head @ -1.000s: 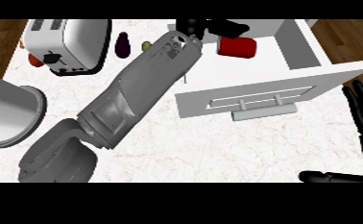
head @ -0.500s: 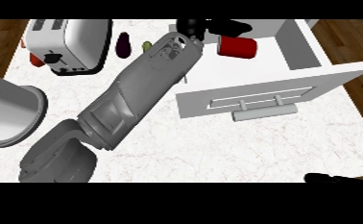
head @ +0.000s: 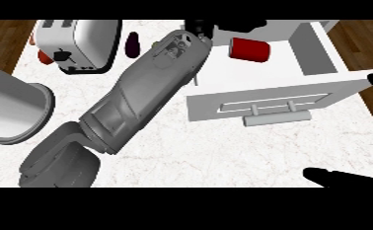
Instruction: Pick up the can, place it into the drawer and close the drawer
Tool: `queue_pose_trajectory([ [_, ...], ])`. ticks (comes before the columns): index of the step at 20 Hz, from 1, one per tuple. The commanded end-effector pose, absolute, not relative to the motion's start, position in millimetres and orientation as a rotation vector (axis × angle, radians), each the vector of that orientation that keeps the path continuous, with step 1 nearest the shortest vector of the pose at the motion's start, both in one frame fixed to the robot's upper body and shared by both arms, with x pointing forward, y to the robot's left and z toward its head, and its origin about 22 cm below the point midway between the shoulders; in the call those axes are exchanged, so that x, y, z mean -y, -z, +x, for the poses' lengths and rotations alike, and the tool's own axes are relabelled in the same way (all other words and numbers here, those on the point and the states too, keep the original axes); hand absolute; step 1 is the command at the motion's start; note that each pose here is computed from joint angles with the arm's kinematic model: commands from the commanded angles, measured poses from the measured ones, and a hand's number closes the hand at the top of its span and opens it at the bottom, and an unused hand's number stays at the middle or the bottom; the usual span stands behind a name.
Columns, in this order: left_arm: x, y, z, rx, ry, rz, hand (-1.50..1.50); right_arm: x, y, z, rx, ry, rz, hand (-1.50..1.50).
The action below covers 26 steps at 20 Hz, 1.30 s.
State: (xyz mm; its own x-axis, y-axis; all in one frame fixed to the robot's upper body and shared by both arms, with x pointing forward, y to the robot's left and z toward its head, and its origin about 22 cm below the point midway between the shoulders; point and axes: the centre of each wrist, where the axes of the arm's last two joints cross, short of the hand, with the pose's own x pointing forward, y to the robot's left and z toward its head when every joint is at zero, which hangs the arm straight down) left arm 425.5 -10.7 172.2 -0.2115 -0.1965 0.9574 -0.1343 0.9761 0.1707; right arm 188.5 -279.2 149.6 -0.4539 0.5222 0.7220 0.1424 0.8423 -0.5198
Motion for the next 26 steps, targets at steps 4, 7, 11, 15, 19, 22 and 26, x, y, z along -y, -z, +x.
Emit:
queue_pose_trajectory([
  [4,18,-181,421,1.815,0.021,0.231,-1.50,256,-147,204,1.963,-0.740,-0.715,-1.50],
  [7,19,-186,423,1.812,0.046,0.230,-1.50,258,-127,221,1.904,-0.847,-0.828,-1.50],
  [11,21,-193,424,1.791,0.043,0.221,-1.50,242,-118,234,1.841,-0.937,-0.904,-1.50],
  [15,16,-194,423,1.797,0.023,0.216,-1.50,241,-84,247,1.731,-1.017,-0.991,-1.50],
  [19,3,-208,424,1.788,0.036,0.229,-1.50,222,-63,261,1.731,-0.967,-1.014,-1.50],
  [22,-14,-202,425,1.785,0.027,0.246,-1.50,231,-37,276,1.694,-0.919,-1.056,-1.50],
  [26,-33,-217,423,1.781,0.036,0.240,-1.50,213,-31,303,1.684,-0.924,-1.068,-1.50],
])
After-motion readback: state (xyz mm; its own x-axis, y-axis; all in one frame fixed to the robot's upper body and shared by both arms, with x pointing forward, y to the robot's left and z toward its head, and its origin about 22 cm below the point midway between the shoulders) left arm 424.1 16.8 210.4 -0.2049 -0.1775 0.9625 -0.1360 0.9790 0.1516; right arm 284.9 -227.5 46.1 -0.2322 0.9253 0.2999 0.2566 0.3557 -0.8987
